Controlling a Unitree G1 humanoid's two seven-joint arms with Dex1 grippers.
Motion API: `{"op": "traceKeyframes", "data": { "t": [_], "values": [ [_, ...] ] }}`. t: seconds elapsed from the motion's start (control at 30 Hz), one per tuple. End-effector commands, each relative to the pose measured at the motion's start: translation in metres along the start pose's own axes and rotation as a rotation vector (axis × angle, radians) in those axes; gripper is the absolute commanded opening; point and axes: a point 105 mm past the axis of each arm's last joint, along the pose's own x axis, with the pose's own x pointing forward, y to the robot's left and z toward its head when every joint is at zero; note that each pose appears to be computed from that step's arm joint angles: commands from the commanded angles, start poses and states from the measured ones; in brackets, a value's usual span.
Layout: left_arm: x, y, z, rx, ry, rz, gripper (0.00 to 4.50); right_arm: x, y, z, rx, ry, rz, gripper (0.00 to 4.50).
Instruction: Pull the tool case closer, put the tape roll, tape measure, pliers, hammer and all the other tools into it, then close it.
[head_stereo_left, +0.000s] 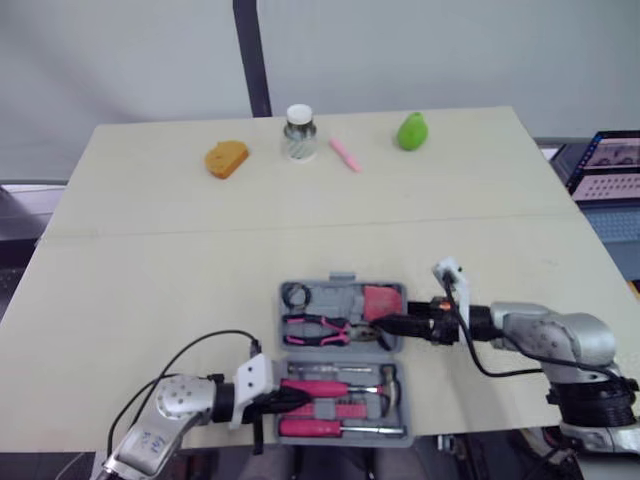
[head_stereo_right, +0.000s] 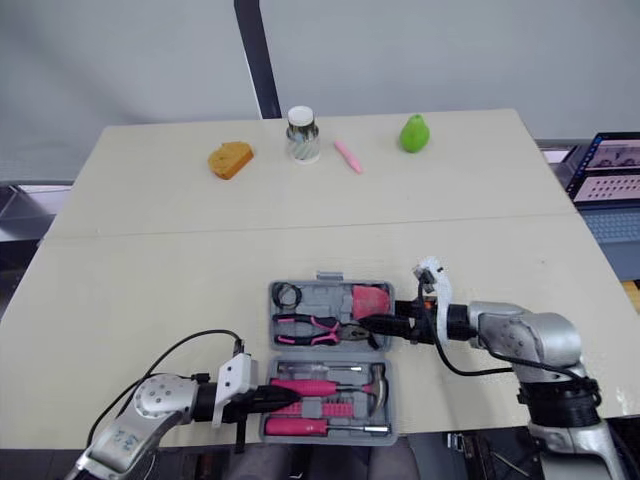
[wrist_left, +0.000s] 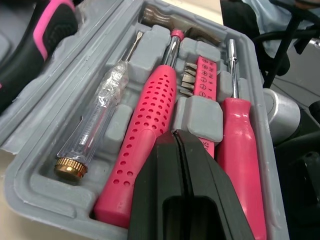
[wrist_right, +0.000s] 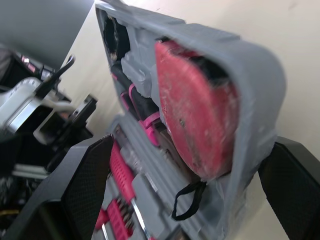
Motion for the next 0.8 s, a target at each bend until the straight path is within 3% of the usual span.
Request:
{"op": "traceKeyframes", "data": {
  "t": [0.03, 0.17, 0.3, 0.4, 0.63, 0.8],
  "values": [
    [-0.033, -0.011, 0.039, -0.033, -0.062, 0.04, 0.0, -0.004, 0.038, -0.003, -0.095, 0.043, 0.118, 4.48],
    [-0.082, -0.053, 0.076, -0.309, -0.101, -0.031, 0.0, -0.022, 0.058, -0.013, -0.157, 0.107, 0.124, 4.48],
    [-0.142, -0.074, 0.06, -0.544, 0.077, 0.003, 0.0, -0.044, 0.077, -0.028, -0.208, 0.188, 0.126, 4.48],
    [-0.178, -0.055, 0.037, -0.592, 0.114, 0.139, 0.0, -0.048, 0.088, -0.037, -0.24, 0.229, 0.13, 4.48],
    [-0.199, -0.011, 0.019, -0.484, 0.093, 0.247, 0.0, -0.06, 0.096, -0.062, -0.314, 0.34, 0.091, 4.48],
    [-0.186, 0.016, 0.019, -0.341, 0.056, 0.318, 0.0, -0.072, 0.067, -0.046, -0.438, 0.186, -0.083, 4.48]
  ]
}}
